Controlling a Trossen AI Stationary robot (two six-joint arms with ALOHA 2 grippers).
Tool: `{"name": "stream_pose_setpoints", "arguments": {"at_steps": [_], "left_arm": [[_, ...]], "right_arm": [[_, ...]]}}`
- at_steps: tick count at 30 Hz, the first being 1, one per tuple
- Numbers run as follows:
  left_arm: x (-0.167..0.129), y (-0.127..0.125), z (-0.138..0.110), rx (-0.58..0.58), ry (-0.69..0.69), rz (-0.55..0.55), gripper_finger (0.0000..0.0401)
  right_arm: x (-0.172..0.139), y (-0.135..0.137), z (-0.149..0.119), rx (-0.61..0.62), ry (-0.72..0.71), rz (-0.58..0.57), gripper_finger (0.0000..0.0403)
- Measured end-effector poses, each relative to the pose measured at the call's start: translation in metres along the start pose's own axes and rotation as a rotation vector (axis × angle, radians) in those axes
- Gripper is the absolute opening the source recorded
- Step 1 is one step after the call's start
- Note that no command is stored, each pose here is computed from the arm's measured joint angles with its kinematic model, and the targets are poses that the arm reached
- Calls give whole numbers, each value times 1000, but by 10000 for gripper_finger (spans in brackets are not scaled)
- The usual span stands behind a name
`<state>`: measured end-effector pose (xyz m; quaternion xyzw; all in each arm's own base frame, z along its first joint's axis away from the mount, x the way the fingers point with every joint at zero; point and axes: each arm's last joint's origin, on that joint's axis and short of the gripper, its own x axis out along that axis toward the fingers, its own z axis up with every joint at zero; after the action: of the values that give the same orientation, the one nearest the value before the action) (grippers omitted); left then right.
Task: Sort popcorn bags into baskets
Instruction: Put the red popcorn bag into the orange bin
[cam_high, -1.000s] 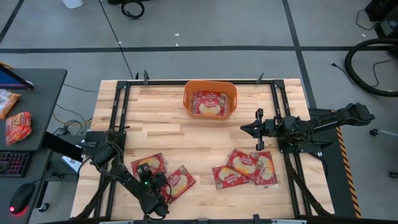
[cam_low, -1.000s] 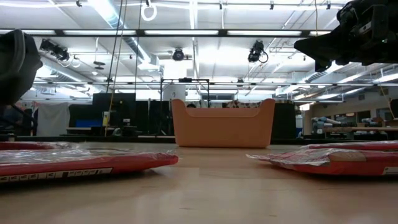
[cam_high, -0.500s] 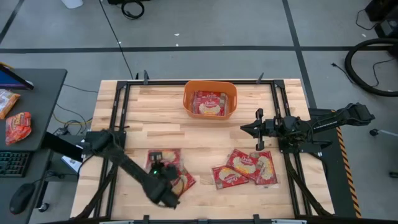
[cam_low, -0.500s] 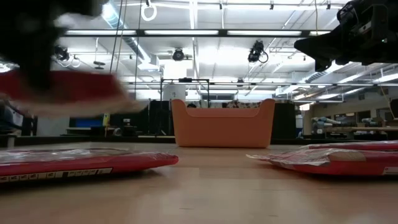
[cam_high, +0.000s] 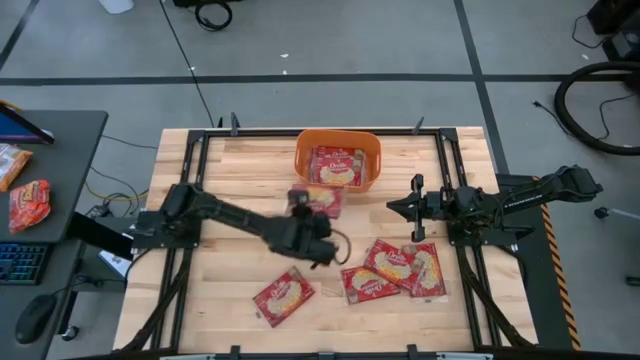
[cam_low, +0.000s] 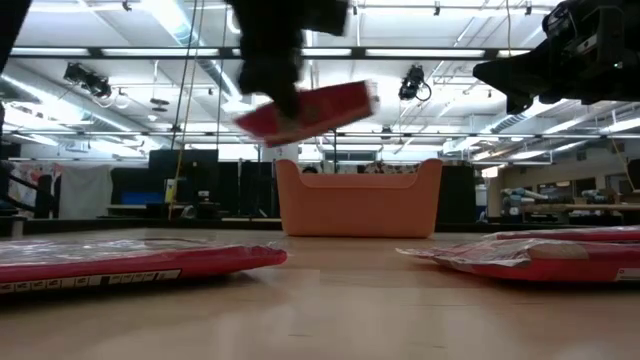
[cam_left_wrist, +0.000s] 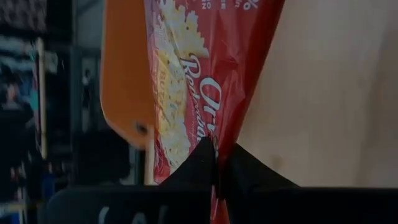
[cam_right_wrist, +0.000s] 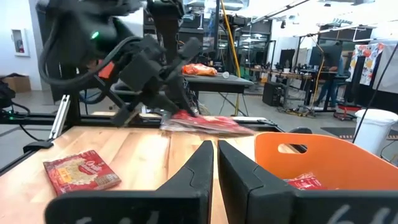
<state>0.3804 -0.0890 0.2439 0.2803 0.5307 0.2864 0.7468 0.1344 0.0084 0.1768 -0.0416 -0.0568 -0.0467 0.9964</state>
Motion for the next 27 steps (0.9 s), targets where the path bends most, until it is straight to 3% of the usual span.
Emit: {"name": "stream_pose_setpoints", "arguments": {"at_steps": [10, 16, 22, 27], "left_arm": [[64, 46, 31, 107, -56, 89, 19], [108, 67, 37, 70, -38, 76, 22], [157, 70, 25, 20, 85, 68, 56], [152, 58, 29, 25, 63, 61, 114]], "right_arm": [[0, 0, -1, -8, 6, 0, 27], [0, 0, -1, -8, 8, 1, 27], [0, 0, -2, -10, 16, 1, 27], [0, 0, -2, -16, 17, 1, 27]]}}
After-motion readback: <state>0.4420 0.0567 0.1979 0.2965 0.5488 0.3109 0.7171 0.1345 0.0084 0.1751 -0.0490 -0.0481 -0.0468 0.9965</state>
